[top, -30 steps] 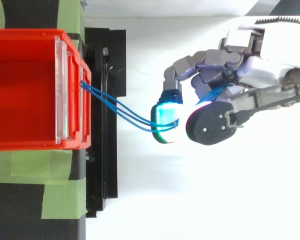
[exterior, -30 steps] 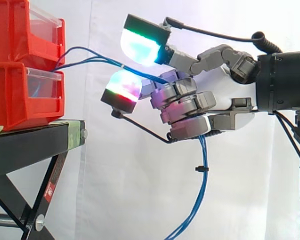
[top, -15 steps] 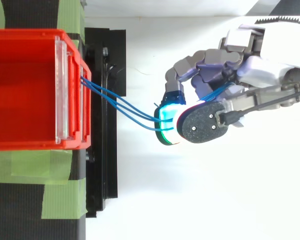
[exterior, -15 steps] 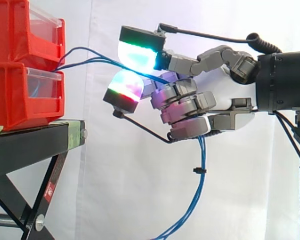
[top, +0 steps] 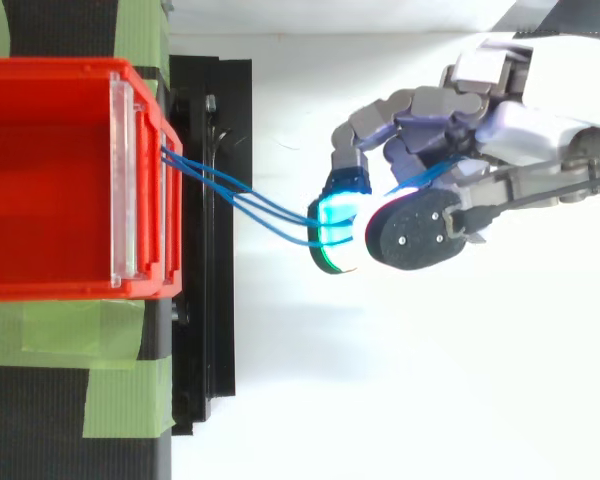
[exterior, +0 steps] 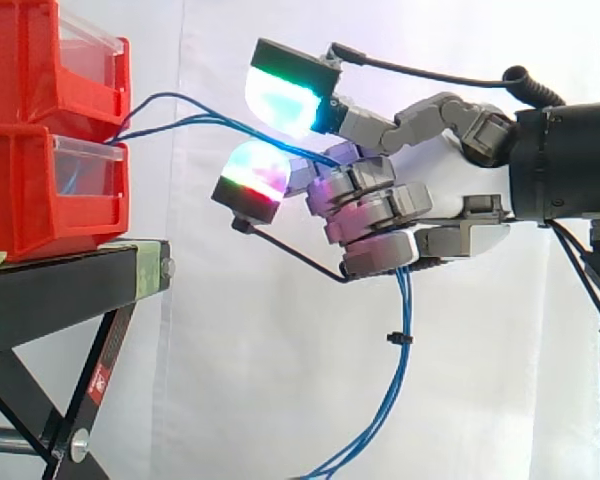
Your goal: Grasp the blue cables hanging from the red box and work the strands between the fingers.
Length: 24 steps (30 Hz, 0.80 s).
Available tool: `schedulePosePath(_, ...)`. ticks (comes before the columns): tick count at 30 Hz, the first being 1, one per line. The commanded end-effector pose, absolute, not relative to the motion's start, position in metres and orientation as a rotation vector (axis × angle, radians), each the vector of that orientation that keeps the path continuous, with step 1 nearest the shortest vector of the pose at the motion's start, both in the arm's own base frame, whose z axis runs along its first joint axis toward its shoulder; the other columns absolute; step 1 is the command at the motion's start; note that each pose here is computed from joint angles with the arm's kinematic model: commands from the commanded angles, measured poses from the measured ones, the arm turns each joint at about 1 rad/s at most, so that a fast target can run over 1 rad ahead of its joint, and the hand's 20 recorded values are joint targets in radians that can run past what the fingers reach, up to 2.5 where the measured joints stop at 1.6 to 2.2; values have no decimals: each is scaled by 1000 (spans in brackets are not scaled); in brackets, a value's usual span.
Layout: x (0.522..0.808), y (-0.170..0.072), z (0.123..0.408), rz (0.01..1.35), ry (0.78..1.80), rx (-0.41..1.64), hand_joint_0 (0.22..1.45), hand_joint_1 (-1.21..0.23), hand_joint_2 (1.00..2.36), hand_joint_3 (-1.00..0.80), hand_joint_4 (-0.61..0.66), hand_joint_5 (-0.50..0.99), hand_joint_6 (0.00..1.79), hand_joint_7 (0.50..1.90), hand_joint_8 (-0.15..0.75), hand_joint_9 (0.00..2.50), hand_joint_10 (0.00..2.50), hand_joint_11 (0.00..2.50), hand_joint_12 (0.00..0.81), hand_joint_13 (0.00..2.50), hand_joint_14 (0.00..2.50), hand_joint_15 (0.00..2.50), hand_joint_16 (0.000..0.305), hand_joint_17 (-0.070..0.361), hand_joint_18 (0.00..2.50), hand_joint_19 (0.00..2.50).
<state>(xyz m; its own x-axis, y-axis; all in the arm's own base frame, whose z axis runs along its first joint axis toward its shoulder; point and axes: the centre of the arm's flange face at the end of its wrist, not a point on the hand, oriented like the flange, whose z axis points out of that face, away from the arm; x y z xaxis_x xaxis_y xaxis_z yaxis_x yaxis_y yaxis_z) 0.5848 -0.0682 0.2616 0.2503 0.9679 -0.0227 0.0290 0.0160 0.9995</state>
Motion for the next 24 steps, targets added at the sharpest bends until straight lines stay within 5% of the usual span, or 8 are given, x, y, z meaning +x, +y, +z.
schedulePosePath(1, 587, -71, 266, 977, 1014, 1332, 878, -571, 1007, -836, 247, 109, 626, 1159, 376, 674, 2500, 2465, 418, 998, 2500, 1322, 45, 102, 1373, 1281)
schedulePosePath(9, 594, -70, 278, 980, 1001, 1316, 921, -615, 1012, -668, 240, 57, 741, 1119, 376, 674, 2500, 2465, 418, 998, 2500, 1322, 45, 102, 1373, 1281)
schedulePosePath(18, 594, -70, 277, 947, 1026, 1291, 885, -628, 1008, -805, 253, 30, 792, 1082, 376, 674, 2500, 2465, 418, 998, 2500, 1322, 45, 102, 1373, 1281)
schedulePosePath(24, 594, -71, 278, 883, 1037, 1264, 941, -641, 1017, -499, 210, -2, 931, 1069, 376, 674, 2500, 2465, 418, 998, 2500, 1322, 45, 102, 1373, 1281)
